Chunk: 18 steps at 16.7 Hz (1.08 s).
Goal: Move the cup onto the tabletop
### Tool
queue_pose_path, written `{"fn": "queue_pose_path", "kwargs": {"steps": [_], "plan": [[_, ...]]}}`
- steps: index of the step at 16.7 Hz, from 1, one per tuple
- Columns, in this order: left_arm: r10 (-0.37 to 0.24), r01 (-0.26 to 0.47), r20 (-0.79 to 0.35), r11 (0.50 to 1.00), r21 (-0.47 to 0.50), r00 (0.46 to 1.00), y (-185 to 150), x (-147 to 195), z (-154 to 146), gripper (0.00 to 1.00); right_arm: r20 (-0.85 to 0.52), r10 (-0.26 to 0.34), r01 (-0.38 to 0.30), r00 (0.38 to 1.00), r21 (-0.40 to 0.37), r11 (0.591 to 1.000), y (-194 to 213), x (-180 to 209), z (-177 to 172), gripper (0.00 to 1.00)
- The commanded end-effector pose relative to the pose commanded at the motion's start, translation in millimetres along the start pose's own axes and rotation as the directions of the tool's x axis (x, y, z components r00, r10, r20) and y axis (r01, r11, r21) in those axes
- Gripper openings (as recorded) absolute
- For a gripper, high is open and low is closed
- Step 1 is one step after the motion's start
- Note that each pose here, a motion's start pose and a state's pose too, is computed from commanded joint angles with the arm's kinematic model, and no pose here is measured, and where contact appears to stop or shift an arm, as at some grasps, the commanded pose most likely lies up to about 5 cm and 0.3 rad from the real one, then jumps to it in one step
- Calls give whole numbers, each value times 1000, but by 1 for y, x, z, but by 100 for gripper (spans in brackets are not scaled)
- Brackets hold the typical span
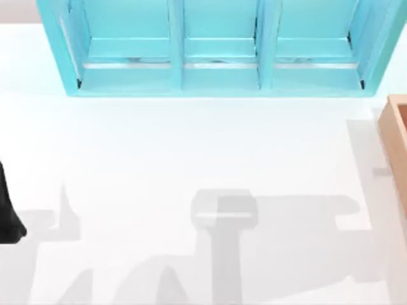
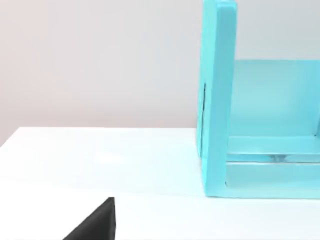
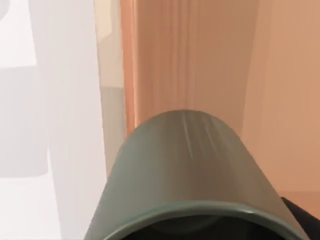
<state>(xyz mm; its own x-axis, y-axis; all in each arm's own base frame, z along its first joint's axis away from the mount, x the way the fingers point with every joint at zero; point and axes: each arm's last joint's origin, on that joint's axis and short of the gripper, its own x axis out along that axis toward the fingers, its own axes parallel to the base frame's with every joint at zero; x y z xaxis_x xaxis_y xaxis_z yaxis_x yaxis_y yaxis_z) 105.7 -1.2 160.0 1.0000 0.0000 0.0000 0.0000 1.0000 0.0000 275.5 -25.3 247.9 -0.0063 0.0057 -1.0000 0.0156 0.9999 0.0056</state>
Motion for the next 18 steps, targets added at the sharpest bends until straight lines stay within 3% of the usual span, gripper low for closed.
{"fn": "queue_pose_path", "kwargs": {"steps": [3,7,13,18], "plan": [[0,0,0,1000,0,1000,0,0,0,100,0,-1,1,1000,2,1000,8,-1,4,0],[0,0,0,1000,0,1000,0,0,0,100,1,-6,6,1000,8,1000,55,-5,23,0],[0,0,0,1000,0,1000,0,0,0,100,10,-13,13,1000,17,1000,193,-10,27,0],[0,0,0,1000,0,1000,0,0,0,100,19,-9,9,1000,11,1000,322,-7,-31,0]]}}
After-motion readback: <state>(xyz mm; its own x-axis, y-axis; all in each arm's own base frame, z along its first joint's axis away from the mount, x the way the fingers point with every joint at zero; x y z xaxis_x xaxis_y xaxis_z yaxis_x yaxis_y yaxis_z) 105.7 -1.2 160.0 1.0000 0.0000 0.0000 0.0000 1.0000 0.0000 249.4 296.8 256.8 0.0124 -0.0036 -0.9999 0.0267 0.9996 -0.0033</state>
